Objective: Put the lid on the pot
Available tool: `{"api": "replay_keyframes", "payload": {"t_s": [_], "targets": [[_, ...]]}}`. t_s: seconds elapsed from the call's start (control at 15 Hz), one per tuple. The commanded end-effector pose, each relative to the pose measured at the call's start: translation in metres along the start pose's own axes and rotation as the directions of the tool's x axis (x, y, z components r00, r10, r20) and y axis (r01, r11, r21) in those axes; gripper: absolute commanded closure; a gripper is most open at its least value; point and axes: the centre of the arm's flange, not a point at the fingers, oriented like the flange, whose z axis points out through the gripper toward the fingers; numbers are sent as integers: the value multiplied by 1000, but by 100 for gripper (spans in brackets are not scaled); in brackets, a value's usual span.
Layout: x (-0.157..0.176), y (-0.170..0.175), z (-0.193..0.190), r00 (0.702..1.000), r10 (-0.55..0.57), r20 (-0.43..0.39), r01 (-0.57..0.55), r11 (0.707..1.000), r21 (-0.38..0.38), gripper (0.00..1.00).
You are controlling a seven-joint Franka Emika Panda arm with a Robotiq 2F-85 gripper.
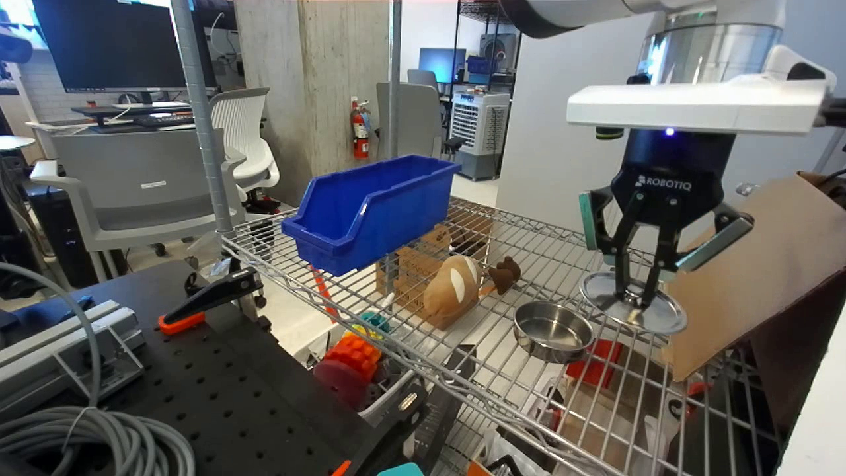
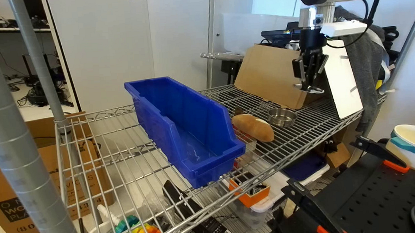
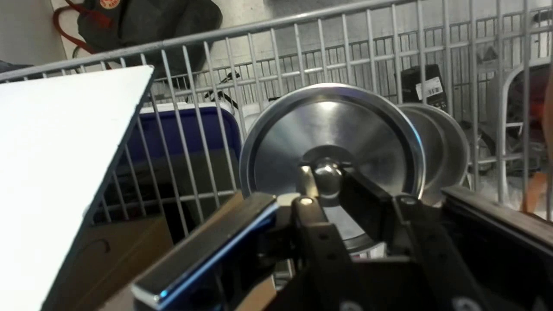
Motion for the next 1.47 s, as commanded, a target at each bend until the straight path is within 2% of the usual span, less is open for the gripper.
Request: {"api": "replay_keyframes", "payload": {"t_s": [0.0,0.27,0.53,1.07,1.4], "targets": [[25,-28,2,1000,19,-18,-18,999,46,94],[29,-60,17,1000,-11,-14,12,998,67,94],[32,-77,36,999,-29,-15,30,998,52,94],[39,-85,69,999,-17,-30,17,1000,6,94],[29,-84,73,1000,-7,-12,6,999,-35,94]]}}
